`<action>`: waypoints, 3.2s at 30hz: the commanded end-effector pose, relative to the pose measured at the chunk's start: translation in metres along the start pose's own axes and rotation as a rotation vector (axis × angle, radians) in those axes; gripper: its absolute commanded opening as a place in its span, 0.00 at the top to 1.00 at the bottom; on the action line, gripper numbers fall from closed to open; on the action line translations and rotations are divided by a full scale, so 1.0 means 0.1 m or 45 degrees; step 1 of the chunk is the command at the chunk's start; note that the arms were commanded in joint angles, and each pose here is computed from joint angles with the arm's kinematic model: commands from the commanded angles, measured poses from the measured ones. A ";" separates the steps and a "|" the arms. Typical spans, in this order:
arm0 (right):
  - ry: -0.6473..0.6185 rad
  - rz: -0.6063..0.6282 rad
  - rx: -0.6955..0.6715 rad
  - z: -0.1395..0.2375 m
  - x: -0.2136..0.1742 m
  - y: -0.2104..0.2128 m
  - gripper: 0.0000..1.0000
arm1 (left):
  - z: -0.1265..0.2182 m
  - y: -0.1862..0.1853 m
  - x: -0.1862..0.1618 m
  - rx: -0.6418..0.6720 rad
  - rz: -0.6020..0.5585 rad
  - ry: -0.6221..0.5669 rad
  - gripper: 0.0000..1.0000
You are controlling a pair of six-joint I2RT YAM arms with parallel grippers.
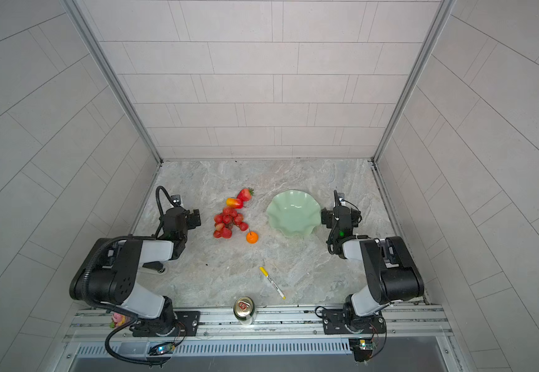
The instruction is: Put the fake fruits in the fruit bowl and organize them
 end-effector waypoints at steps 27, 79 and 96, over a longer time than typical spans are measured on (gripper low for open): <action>-0.009 0.003 -0.003 0.01 0.01 -0.02 0.00 | 0.01 -0.01 0.09 0.002 0.018 -0.041 0.00; 0.234 0.313 1.142 1.76 1.87 2.64 0.00 | 1.78 -0.05 1.64 -0.411 -0.131 0.700 0.00; 0.451 0.285 0.997 1.38 1.22 3.42 0.47 | 1.74 -0.07 1.61 -0.423 -0.128 0.690 0.00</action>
Point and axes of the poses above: each gripper's point midway between its finger pads, its own z axis back along the fingers, its own y axis along the line the jaws close on, x = y × z, the point moved 9 cm from there along z, back along the fingers, and after that the axes turned 7 degrees about z, right-handed, at the moved point
